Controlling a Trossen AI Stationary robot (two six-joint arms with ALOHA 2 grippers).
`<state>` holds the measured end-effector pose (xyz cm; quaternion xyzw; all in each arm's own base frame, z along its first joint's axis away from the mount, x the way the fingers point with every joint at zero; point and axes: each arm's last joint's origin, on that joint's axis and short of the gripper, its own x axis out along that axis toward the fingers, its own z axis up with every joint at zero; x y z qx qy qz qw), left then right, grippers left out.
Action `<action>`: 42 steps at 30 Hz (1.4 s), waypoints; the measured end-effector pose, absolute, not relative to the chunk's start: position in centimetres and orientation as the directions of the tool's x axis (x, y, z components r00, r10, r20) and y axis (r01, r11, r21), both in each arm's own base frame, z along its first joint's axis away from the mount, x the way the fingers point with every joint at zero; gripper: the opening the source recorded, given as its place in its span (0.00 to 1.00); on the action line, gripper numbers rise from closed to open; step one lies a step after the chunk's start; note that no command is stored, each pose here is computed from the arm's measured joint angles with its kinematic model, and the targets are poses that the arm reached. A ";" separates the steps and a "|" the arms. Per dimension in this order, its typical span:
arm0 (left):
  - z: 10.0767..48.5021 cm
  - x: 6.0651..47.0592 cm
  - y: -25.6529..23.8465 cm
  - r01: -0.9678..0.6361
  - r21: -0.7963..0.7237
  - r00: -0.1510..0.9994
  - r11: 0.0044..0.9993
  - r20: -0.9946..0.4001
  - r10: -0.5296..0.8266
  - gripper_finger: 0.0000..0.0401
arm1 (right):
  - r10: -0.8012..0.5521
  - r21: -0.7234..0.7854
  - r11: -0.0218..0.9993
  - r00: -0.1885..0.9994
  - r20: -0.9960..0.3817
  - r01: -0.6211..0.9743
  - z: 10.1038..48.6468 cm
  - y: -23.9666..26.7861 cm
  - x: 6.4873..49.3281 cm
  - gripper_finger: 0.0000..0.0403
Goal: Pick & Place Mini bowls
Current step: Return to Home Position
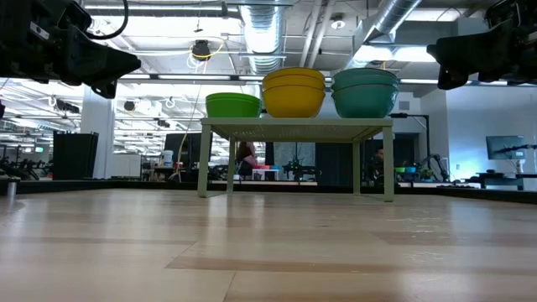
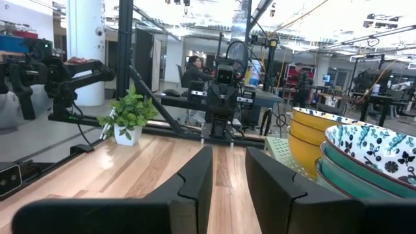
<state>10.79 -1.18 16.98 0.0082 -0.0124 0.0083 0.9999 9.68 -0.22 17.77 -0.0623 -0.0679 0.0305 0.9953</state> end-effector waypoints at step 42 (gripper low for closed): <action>16.8 9.6 -1.3 0.080 0.015 0.996 0.997 0.036 -0.081 0.13 | 0.070 -0.128 0.990 0.989 0.128 -0.053 17.7 -0.2 9.7 0.22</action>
